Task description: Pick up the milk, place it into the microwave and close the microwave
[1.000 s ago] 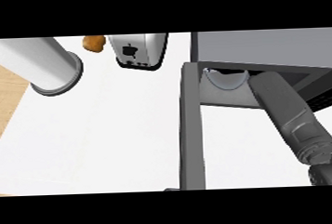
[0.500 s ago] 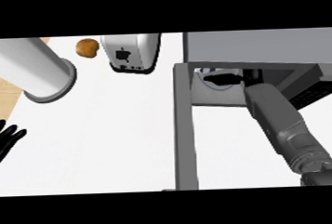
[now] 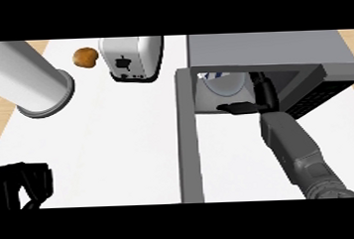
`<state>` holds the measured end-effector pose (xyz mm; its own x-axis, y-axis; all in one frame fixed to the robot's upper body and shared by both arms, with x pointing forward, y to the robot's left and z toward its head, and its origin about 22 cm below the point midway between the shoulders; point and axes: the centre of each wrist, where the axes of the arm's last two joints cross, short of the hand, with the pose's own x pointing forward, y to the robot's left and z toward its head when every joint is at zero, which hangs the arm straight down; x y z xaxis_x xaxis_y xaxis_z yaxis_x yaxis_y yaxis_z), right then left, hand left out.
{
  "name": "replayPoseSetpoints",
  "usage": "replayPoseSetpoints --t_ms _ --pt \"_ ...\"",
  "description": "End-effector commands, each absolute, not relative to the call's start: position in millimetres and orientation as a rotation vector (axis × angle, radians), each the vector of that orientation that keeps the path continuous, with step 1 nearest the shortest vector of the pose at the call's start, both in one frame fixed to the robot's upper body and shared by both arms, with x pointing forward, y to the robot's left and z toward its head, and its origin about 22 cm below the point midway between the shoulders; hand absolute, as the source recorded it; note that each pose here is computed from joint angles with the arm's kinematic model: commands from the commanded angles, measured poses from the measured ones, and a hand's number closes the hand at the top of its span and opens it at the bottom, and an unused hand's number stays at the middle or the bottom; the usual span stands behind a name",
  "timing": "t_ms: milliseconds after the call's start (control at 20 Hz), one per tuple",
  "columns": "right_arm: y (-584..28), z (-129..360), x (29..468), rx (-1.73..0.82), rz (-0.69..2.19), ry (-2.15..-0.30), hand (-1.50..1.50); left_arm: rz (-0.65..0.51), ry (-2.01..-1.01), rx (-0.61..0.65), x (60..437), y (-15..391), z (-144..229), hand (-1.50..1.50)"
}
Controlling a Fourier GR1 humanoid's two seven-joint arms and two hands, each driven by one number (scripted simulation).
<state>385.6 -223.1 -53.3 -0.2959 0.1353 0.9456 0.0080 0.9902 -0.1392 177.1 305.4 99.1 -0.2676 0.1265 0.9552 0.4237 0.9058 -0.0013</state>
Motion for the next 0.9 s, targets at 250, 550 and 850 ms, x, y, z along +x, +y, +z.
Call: replayPoseSetpoints --t_ms 250,550,850 --pt "-232.8 -109.3 327.8 -0.006 0.099 -1.843 -1.5 -0.332 -1.775 -0.472 199.7 272.6 100.0 1.5" --pt "-235.4 -114.2 305.4 -0.027 0.087 -1.832 -1.5 -0.457 -1.763 -0.479 206.5 245.1 90.1 1.5" --pt "-263.7 -132.3 238.1 -0.062 0.049 -1.841 -1.5 -0.528 -1.784 -0.466 214.8 202.7 107.2 1.5"
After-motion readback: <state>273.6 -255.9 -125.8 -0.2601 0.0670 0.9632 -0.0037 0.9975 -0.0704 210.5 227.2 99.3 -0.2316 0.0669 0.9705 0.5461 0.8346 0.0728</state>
